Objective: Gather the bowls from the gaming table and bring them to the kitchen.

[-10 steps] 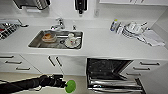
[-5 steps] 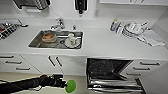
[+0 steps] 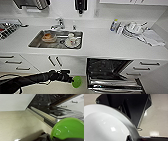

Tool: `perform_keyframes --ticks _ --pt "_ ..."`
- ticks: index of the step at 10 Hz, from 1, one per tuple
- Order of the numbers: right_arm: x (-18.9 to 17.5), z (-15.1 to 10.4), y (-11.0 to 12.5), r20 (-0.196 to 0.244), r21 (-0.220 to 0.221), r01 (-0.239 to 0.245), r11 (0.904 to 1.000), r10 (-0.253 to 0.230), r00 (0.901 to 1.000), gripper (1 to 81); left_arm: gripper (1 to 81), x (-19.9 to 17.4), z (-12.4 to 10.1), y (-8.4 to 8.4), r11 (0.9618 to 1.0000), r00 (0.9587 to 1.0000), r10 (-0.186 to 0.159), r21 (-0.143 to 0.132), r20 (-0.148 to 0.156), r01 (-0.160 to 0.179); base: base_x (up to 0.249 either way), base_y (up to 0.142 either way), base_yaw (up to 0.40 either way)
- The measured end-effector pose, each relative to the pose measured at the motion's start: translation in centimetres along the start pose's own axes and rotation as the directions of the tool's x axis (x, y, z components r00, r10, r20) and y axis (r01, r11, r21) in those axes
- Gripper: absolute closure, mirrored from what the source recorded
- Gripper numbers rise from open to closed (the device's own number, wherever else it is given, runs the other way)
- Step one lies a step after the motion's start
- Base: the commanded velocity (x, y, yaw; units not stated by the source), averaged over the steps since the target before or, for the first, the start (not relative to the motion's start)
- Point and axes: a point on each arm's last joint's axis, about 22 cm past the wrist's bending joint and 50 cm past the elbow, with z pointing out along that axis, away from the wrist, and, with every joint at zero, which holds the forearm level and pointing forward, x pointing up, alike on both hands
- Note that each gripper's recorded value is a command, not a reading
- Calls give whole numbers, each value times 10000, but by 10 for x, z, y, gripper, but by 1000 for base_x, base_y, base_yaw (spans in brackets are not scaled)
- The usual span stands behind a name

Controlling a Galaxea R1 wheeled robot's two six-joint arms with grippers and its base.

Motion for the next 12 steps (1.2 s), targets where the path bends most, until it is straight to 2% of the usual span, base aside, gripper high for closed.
perform_keyframes --ticks 1,3,5,7,9,10,11,12 --pt "2 0 -2 -10 30 5 10000 -5 10000 811 811 17 7 16 9996 9997 247 -94 -9 -247 0 0 0" --pt "5 3 -7 -50 106 11 9999 -10 10000 811 811 56 10 44 9973 9972 707 -177 -240 -711 0 0 0" --pt "4 5 -11 -41 168 0 9999 1 10000 811 811 69 27 72 9951 9956 939 -311 -58 -940 0 0 0" --pt "7 6 -13 -97 188 -1 9998 2 10000 811 811 79 45 102 9911 9924 1231 -516 70 -1226 0 0 0" --pt "7 6 -13 -142 190 -7 9998 10 9999 811 811 85 65 127 9889 9901 1382 -589 243 -1366 0 0 0" --pt "7 7 -15 -143 217 -13 9998 16 9999 811 811 87 77 144 9863 9881 1510 -719 291 -1486 0 0 0" --pt "7 7 -15 -147 225 -11 9997 15 9999 811 811 88 86 166 9819 9849 1695 -921 346 -1657 0 0 0" --pt "7 7 -15 -158 225 -16 9997 19 9999 811 811 94 90 182 9769 9811 1916 -1021 269 -1879 0 0 0"
